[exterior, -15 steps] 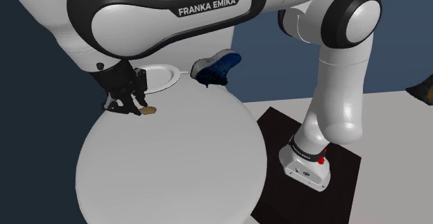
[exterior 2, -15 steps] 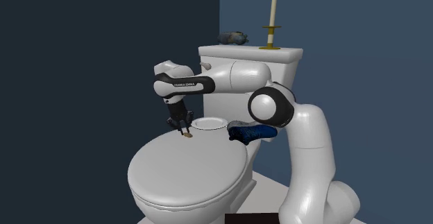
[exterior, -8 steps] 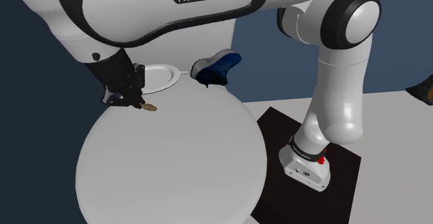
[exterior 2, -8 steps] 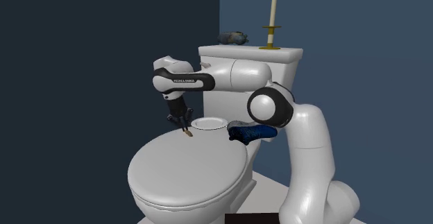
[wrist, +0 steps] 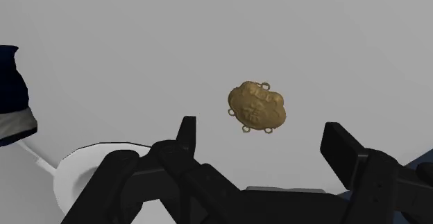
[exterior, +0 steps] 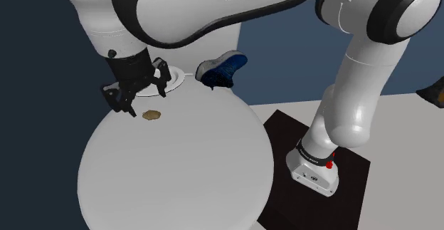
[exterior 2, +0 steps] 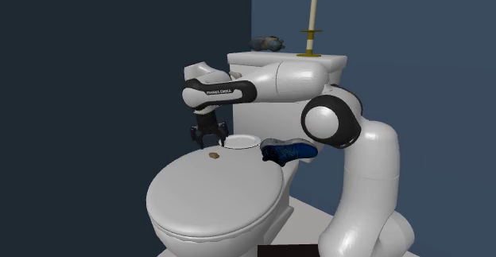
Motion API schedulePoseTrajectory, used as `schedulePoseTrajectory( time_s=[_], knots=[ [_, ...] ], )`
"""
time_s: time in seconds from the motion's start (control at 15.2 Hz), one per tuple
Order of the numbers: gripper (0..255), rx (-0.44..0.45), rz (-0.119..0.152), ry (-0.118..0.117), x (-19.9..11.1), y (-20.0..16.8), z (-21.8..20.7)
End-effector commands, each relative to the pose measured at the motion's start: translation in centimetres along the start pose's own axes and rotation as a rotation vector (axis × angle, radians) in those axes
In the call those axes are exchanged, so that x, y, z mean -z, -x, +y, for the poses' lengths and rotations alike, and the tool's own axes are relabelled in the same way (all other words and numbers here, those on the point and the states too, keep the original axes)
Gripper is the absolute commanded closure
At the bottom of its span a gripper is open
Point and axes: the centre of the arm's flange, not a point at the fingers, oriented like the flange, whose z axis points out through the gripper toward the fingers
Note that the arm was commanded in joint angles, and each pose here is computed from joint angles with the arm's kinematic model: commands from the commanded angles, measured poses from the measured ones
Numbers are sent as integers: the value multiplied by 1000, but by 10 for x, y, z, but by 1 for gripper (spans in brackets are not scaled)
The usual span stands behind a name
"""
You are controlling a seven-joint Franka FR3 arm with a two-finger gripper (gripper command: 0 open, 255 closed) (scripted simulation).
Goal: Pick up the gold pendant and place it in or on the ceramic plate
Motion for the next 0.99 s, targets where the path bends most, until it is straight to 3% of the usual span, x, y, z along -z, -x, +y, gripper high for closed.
schedulePoseTrajectory(
  time_s=[0.0, 0.4, 0.92],
  knots=[
    [0, -160, 24, -44, -8, 8, 7],
    [0, -160, 24, -44, -43, 7, 6],
    [0, -160, 24, -44, -43, 7, 6]
  ],
)
